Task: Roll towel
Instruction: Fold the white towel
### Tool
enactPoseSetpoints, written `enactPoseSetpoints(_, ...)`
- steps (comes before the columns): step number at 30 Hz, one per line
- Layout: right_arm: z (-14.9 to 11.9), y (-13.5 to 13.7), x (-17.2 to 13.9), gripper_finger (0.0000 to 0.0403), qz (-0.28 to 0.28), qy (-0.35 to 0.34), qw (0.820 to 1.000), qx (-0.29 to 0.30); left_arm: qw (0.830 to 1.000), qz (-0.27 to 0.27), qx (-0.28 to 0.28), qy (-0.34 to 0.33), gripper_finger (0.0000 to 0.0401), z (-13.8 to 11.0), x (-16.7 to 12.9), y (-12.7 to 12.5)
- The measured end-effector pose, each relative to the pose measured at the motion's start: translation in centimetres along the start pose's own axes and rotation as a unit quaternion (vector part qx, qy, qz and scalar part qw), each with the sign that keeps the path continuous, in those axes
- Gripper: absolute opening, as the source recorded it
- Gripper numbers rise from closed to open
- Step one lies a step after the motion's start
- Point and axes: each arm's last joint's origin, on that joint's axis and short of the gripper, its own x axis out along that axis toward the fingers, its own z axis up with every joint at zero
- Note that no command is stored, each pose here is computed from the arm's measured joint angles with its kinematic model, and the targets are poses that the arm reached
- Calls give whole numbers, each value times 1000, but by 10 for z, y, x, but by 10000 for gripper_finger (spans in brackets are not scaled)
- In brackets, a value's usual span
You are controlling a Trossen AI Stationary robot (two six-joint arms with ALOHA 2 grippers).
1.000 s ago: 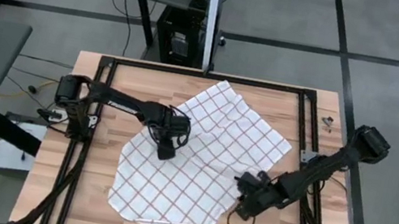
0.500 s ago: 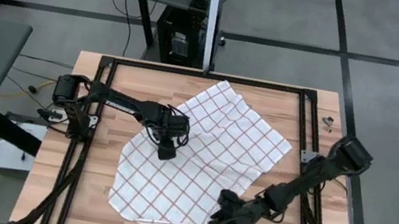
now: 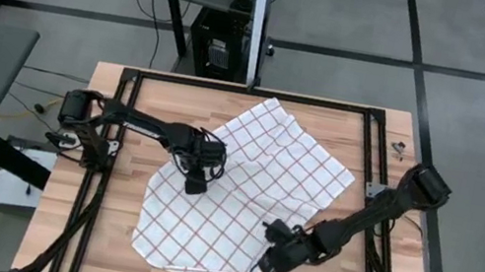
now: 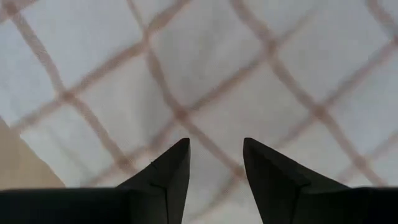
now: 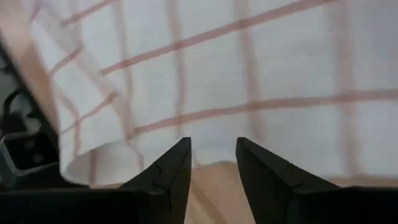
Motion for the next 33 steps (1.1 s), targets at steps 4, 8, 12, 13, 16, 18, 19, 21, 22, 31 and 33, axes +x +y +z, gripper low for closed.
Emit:
enactPoseSetpoints(4, 28, -22, -12, 123, -68, -8, 997, 48, 1000, -5, -28, 14, 134, -11, -13, -7)
enactPoseSetpoints(8, 64, -48, -9, 123, -138, 1, 990, 36, 997, -39, -60, 35, 134, -25, -4, -22)
enactPoseSetpoints(12, 103, -69, 1, 123, -144, 20, 989, -5, 995, -60, -79, 28, 134, -38, 15, -39)
enactPoseSetpoints(13, 112, -75, 4, 123, -142, 26, 989, -12, 993, -63, -92, 25, 134, -43, 20, -43)
enactPoseSetpoints(16, 135, -93, 14, 123, -143, 50, 988, -32, 988, -74, -137, 13, 134, -50, 25, -53)
enactPoseSetpoints(18, 146, -106, 25, 123, -143, 73, 986, -48, 984, -75, -163, 12, 134, -55, 26, -60)
enactPoseSetpoints(19, 151, -113, 32, 123, -142, 89, 984, -58, 982, -77, -174, 12, 134, -57, 26, -65)
enactPoseSetpoints(21, 160, -124, 42, 123, -132, 111, 982, -75, 978, -84, -191, 6, 134, -60, 25, -75)
enactPoseSetpoints(22, 164, -129, 46, 123, -128, 116, 981, -84, 975, -89, -201, -1, 134, -61, 25, -80)
enactPoseSetpoints(31, 217, -165, 44, 123, -90, 60, 984, -140, 938, -147, -310, -49, 134, -58, 35, -115)
enactPoseSetpoints(33, 231, -171, 41, 123, -73, 34, 985, -150, 929, -173, -322, -61, 134, -53, 40, -121)
